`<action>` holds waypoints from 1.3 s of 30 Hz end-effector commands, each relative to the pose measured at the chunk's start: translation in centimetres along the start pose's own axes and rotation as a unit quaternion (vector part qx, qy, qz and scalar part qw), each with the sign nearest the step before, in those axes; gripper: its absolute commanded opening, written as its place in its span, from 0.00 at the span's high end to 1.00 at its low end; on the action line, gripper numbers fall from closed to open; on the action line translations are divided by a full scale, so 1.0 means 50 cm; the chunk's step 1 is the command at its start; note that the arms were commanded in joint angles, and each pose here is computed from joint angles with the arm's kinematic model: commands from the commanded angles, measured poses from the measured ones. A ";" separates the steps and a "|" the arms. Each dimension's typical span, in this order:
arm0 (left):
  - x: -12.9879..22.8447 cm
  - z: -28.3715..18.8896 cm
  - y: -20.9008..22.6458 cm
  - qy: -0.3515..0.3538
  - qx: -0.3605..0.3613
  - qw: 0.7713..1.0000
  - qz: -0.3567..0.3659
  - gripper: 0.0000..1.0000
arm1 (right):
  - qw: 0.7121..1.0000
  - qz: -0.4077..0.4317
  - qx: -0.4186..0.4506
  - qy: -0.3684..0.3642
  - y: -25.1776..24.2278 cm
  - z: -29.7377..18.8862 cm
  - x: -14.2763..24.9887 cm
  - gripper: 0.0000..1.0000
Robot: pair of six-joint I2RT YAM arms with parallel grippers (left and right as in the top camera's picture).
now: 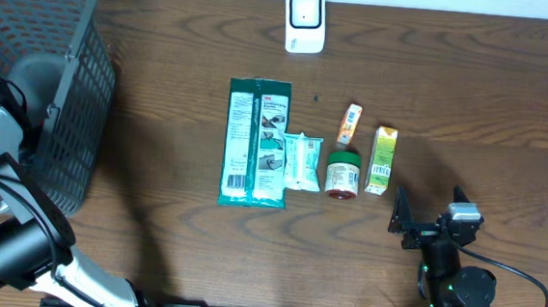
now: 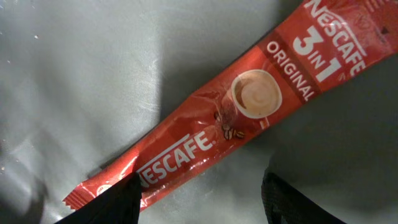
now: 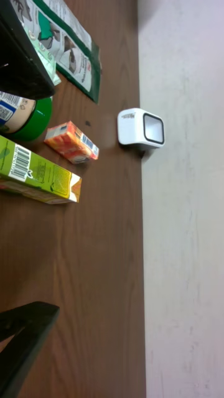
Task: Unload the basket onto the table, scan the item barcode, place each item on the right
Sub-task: 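Lower the left gripper onto the red Nescafe stick in the basket, then close the left gripper on the Nescafe stick and lift it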
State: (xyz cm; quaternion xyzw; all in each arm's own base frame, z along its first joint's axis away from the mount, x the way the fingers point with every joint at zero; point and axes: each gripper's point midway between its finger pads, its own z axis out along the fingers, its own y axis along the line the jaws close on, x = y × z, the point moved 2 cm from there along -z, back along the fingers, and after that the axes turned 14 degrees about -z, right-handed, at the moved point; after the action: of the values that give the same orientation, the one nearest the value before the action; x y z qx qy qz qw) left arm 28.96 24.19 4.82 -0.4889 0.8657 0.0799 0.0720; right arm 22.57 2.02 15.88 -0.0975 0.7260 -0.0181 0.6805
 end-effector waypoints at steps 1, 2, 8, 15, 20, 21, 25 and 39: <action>0.019 0.043 0.015 0.024 -0.028 0.999 0.017 0.36 | 1.000 0.006 -0.005 0.000 0.004 0.000 0.001 0.01; 0.019 0.050 0.014 0.025 -0.028 0.999 0.017 0.36 | 1.000 0.006 -0.005 0.000 0.004 0.000 0.001 0.01; 0.005 0.046 -0.034 0.023 0.044 0.999 0.013 0.36 | 1.000 0.006 -0.005 0.000 0.004 0.000 0.001 0.01; -0.021 0.001 -0.070 0.007 0.102 0.995 0.012 0.39 | 1.000 0.006 -0.005 0.000 0.004 0.000 0.001 0.01; -0.013 0.009 -0.060 0.010 0.087 0.996 0.013 0.43 | 1.000 0.006 -0.005 0.000 0.004 0.000 0.001 0.01; -0.012 0.012 -0.053 0.009 0.077 0.997 0.013 0.44 | 1.000 0.006 -0.005 0.000 0.004 0.000 0.001 0.01; -0.004 0.026 -0.044 0.008 0.064 0.998 0.013 0.50 | 1.000 0.006 -0.005 0.000 0.004 0.000 0.001 0.01; -0.016 -0.020 -0.110 -0.012 0.183 0.983 0.010 0.93 | 1.000 0.006 -0.005 0.000 0.004 0.000 0.001 0.01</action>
State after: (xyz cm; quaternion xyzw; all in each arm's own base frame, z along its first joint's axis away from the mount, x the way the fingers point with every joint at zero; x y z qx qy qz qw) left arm 32.80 24.25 5.00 -0.4673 0.8692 0.0095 0.1615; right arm 22.57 2.02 15.88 -0.0975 0.7260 -0.0181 0.6805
